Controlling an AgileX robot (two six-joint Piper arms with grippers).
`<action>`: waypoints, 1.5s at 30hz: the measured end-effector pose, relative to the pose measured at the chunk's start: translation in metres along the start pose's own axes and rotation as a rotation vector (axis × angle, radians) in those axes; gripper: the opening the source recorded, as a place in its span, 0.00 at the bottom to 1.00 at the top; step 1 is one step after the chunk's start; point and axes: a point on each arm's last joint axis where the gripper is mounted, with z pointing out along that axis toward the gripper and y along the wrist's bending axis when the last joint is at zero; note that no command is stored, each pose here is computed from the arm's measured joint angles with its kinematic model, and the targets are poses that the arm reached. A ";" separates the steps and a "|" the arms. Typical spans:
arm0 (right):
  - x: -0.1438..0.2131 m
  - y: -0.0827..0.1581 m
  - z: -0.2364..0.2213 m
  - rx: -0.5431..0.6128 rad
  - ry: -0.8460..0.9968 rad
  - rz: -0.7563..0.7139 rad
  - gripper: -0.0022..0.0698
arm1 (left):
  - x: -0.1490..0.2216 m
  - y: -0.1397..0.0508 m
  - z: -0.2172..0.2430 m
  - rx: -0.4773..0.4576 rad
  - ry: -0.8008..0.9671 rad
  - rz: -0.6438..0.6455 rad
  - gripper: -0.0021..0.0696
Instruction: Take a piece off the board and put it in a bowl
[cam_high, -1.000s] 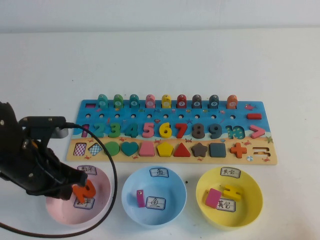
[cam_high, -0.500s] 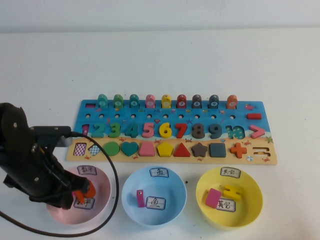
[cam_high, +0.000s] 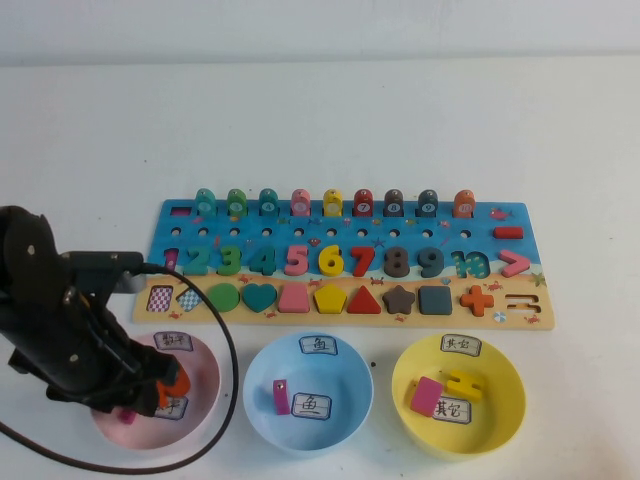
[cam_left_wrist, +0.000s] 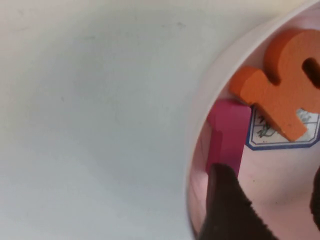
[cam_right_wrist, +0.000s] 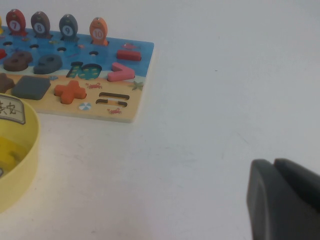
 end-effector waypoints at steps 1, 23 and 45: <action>0.000 0.000 0.000 0.000 0.000 0.000 0.01 | 0.000 0.000 -0.001 0.002 -0.005 -0.001 0.49; 0.000 0.000 0.000 0.000 0.000 0.000 0.01 | 0.115 -0.012 -0.145 0.034 -0.740 0.171 0.03; 0.000 0.000 0.000 0.000 0.000 0.000 0.01 | 0.209 0.004 -0.095 -0.006 -1.174 0.202 0.03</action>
